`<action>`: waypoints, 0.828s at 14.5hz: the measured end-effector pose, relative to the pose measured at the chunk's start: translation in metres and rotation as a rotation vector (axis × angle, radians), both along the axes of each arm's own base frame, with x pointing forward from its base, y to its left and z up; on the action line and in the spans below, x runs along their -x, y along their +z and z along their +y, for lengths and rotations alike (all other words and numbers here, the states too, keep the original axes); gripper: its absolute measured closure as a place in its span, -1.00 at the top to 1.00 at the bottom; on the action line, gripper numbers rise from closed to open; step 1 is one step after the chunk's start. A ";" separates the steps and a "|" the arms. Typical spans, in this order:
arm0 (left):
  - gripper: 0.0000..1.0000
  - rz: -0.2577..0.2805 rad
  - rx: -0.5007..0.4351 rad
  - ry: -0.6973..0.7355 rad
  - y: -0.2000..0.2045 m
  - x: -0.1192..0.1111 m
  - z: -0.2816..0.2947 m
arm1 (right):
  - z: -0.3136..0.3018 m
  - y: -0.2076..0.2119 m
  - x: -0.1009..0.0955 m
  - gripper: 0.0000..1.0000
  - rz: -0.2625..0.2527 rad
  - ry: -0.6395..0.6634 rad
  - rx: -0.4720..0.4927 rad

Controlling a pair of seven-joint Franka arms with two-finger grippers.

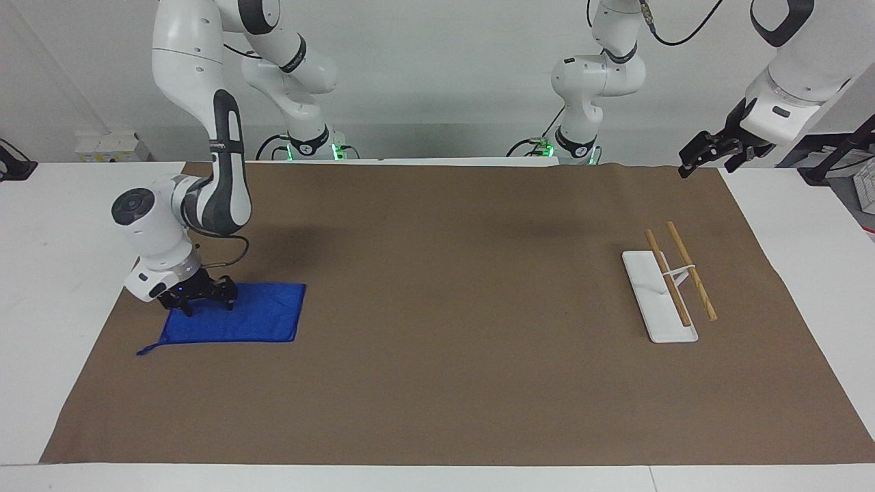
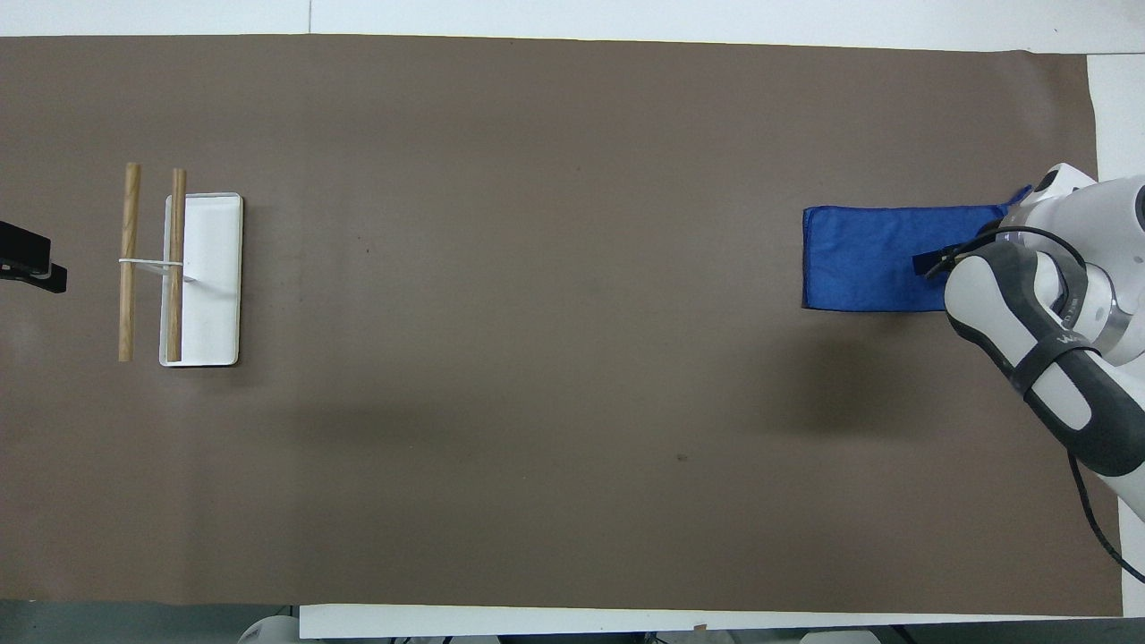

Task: Right arm passes towel to left arm to hang
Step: 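Reach the right gripper to the blue towel's edge and grasp it, then lift the blue towel with the right gripper toward the white rack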

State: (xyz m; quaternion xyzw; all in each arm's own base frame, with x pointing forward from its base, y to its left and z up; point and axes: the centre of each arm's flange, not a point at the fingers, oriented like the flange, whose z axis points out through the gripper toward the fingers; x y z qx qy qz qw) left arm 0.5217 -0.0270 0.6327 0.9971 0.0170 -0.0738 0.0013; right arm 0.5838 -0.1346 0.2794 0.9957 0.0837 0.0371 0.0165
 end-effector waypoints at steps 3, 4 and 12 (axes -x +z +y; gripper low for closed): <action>1.00 0.000 0.000 0.000 0.000 0.000 0.000 | 0.001 0.004 -0.001 0.16 -0.007 0.028 0.002; 1.00 0.000 0.000 0.000 0.000 0.000 0.000 | 0.001 0.005 -0.001 -0.05 -0.008 0.039 0.003; 1.00 0.000 0.000 0.000 0.000 0.000 0.000 | 0.003 0.022 -0.006 -0.73 0.084 0.032 -0.061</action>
